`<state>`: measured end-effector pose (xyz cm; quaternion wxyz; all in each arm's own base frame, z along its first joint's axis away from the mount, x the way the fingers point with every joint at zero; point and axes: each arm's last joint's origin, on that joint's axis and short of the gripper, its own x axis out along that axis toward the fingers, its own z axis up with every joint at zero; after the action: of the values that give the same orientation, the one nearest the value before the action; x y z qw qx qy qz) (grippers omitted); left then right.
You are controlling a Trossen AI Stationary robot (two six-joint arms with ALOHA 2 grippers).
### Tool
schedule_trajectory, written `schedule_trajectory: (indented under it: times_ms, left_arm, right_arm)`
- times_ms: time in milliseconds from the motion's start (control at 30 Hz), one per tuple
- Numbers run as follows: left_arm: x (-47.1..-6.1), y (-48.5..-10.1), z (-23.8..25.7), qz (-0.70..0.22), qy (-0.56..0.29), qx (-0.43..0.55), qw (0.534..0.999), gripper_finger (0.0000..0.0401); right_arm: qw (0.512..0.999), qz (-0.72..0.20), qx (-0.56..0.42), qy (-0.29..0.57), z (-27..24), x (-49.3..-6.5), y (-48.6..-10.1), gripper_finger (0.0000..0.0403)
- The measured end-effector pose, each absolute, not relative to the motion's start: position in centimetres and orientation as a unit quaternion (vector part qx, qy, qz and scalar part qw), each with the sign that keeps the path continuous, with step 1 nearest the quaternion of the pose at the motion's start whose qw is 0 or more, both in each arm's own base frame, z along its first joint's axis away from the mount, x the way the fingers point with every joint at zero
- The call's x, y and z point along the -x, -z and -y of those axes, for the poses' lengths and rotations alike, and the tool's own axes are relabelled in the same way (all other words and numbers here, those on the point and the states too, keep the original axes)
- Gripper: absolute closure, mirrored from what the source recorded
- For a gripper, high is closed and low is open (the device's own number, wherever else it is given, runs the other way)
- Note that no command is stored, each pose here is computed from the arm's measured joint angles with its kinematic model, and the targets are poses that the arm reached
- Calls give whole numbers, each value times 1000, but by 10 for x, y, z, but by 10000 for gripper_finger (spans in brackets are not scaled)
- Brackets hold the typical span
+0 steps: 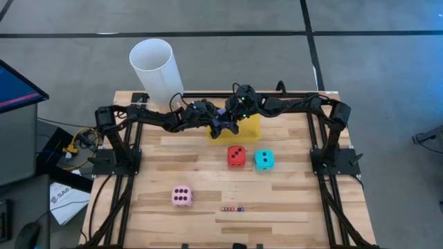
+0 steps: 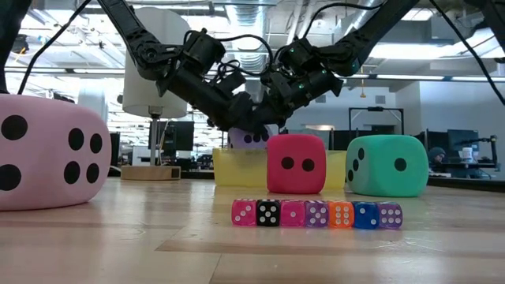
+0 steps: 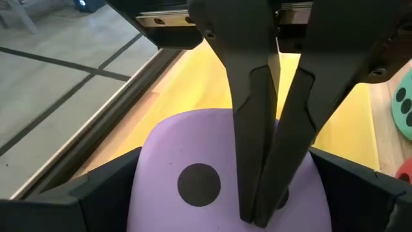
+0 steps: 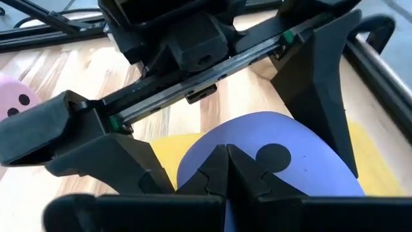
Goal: Pick & Place Dice
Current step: Put the big purple dice into the yellow bin, then adjust the yellow bin
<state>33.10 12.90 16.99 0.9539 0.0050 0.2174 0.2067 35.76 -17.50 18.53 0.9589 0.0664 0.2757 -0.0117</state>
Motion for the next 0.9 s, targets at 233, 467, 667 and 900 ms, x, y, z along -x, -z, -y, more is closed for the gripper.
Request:
schedule_trajectory:
  times_ms: [233,467,667,900]
  left_arm:
    - [-331,-170,-129,-216,-208,-5,954,14]
    - [-332,-173,-129,-204,-206,-6,957,14]
    - [-331,-175,-128,-205,-204,-6,957,14]
    - [-329,-180,-128,-202,-206,-6,957,14]
  right_arm:
    - [957,-281,-66,23,177,-356,-184,403]
    - [941,-325,-82,44,180,-348,-172,403]
    - [939,-331,-73,61,185,-345,-174,403]
    - [940,-328,-76,50,184,-346,-175,403]
